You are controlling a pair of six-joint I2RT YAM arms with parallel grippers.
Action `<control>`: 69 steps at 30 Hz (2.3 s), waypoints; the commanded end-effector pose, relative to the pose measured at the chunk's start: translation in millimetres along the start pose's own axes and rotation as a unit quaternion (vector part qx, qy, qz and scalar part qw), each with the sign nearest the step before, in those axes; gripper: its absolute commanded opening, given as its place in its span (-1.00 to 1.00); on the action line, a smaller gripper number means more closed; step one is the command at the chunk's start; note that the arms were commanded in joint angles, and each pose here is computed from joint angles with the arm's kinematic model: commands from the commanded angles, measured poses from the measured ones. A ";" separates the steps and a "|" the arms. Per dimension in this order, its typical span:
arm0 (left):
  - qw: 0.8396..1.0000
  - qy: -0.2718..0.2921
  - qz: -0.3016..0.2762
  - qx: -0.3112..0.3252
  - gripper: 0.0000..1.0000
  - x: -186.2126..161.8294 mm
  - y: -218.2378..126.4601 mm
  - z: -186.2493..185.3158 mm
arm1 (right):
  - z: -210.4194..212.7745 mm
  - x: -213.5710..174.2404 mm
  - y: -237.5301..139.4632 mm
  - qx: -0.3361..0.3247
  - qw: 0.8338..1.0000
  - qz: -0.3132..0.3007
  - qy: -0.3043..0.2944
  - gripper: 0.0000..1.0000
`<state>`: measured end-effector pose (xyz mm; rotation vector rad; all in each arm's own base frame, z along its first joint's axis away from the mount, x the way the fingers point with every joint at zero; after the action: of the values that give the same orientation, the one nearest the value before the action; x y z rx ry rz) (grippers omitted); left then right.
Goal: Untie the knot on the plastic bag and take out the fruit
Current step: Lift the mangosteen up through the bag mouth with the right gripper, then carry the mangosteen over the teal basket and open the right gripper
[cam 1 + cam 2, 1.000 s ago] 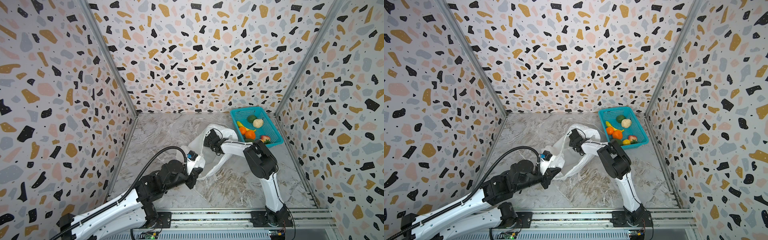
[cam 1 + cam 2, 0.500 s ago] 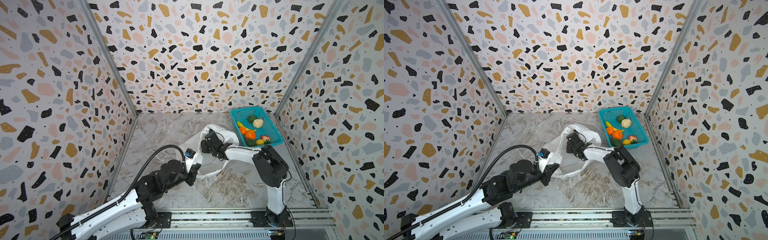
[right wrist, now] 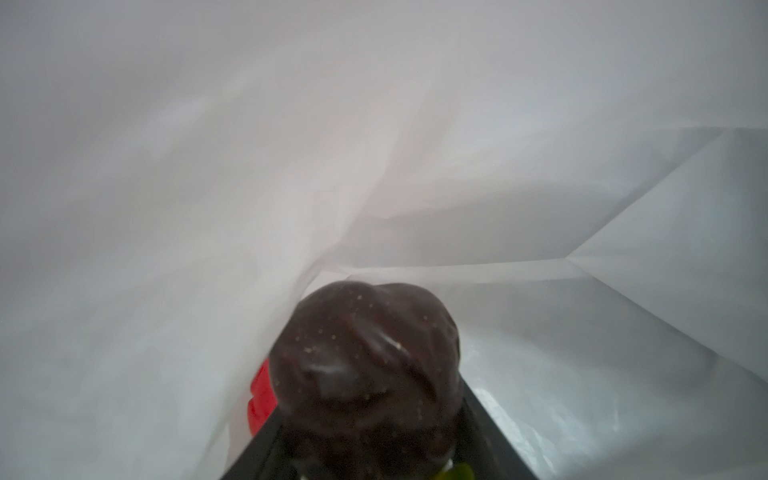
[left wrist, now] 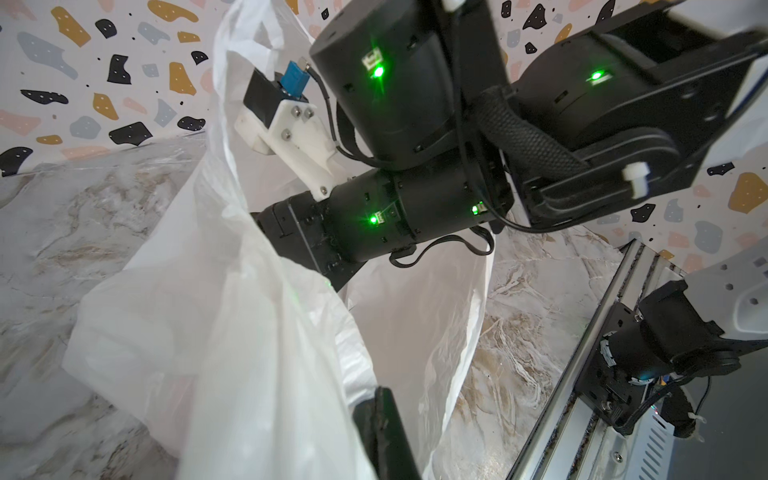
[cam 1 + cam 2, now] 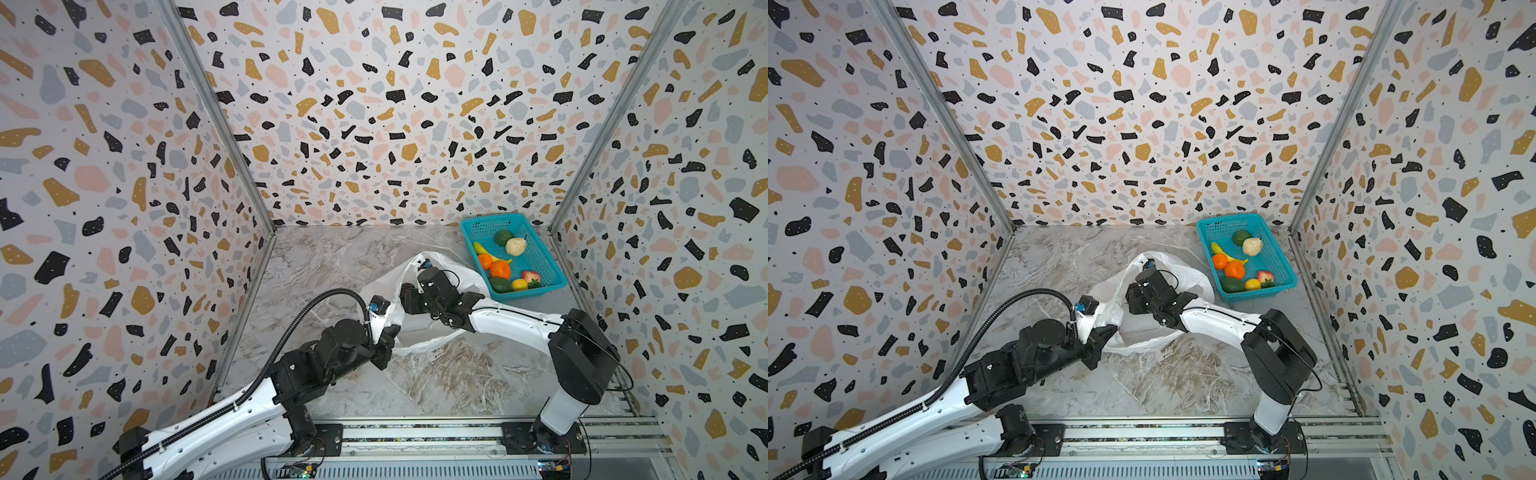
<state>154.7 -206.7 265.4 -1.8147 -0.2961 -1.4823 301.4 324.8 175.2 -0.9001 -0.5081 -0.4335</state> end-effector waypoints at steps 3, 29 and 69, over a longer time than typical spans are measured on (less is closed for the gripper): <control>1.000 0.006 -0.023 0.011 -1.00 9.2 -3.6 2.1 | 10.6 -1.8 -30.6 0.022 1.000 0.015 -0.011 -0.09; 0.999 0.018 -0.013 0.030 -1.00 10.4 1.8 5.6 | 26.8 -5.6 -142.9 0.064 0.997 0.050 -0.013 -0.09; 0.997 0.011 0.027 0.076 -1.00 -8.8 -20.4 20.6 | -313.6 184.2 -113.3 -0.276 0.934 -0.179 0.141 0.05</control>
<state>153.7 -178.7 252.1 -1.6741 -0.2834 -1.4015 438.3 -11.4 161.2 -1.2434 -0.1854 -0.9815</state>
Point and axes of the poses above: each gripper's point midway between its finger pads, its own y axis out along the fingers, its own z axis along the line the jaws close on, x = y × z, the point moved 5 cm from there along -y, back along the fingers, and after that the axes turned 10 degrees about y, right-handed, at the moved point
